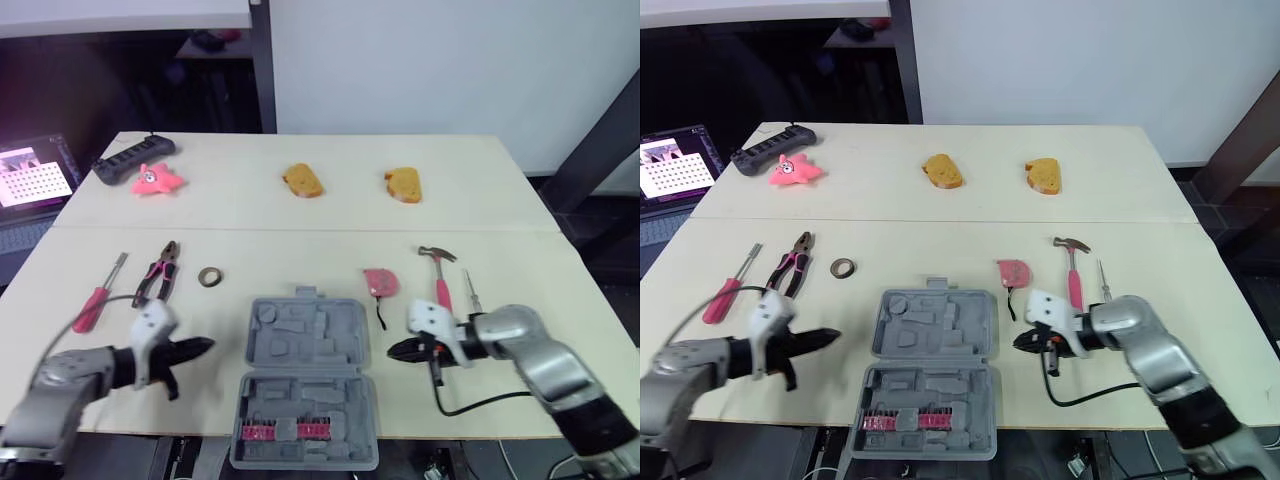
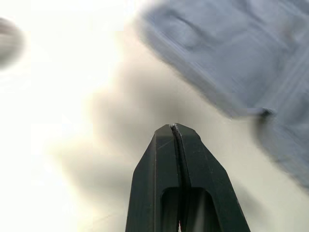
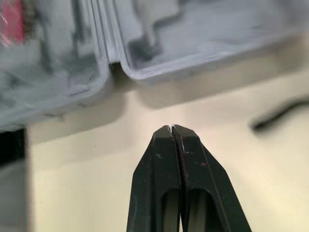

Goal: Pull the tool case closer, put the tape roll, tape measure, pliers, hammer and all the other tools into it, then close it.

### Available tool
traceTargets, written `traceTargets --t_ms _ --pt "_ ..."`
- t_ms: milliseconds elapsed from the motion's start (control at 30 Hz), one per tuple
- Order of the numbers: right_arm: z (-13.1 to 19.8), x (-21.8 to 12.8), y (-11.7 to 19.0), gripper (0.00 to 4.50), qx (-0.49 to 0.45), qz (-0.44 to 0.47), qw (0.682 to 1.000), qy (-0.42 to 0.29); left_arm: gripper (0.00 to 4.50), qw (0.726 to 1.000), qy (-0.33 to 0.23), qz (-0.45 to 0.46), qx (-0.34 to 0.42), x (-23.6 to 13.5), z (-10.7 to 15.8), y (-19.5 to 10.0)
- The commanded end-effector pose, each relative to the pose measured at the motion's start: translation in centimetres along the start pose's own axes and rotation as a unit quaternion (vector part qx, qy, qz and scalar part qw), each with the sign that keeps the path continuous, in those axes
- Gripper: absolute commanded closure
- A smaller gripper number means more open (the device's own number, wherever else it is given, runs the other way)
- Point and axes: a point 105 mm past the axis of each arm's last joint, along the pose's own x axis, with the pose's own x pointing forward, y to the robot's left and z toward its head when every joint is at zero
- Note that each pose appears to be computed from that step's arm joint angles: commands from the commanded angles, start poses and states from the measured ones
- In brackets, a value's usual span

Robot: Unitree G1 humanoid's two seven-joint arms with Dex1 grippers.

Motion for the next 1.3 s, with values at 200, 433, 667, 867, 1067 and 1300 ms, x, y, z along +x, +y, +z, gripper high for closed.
traceTargets --t_ms 200,433,667,867,1067,1300 --pt "1.6 -8.1 -2.4 0.69 0.016 -0.124 0.988 -0.096 0.59 0.989 -0.099 0.109 0.025 -5.6 1.9 2.6" --pt "0.3 -13.2 -5.0 0.04 0.075 -0.227 0.954 -0.179 0.01 0.957 -0.122 0.265 0.007 -12.7 -0.9 4.4" --pt "1.8 -12.2 -5.4 0.04 0.075 -0.198 0.957 -0.199 0.01 0.938 -0.152 0.312 -0.003 -13.0 0.1 4.8" --pt "8.2 -8.8 -4.9 0.04 0.054 -0.089 0.971 -0.214 0.01 0.923 -0.143 0.357 -0.001 -13.0 0.2 3.3" --pt "15.6 -6.0 -2.0 0.04 -0.018 0.039 0.979 -0.200 0.01 0.903 -0.140 0.406 -0.017 -13.3 -0.5 -0.5" --pt "18.9 -3.6 -0.7 0.04 -0.137 0.096 0.973 -0.161 0.01 0.878 -0.139 0.453 -0.067 -13.5 -2.1 -3.8"
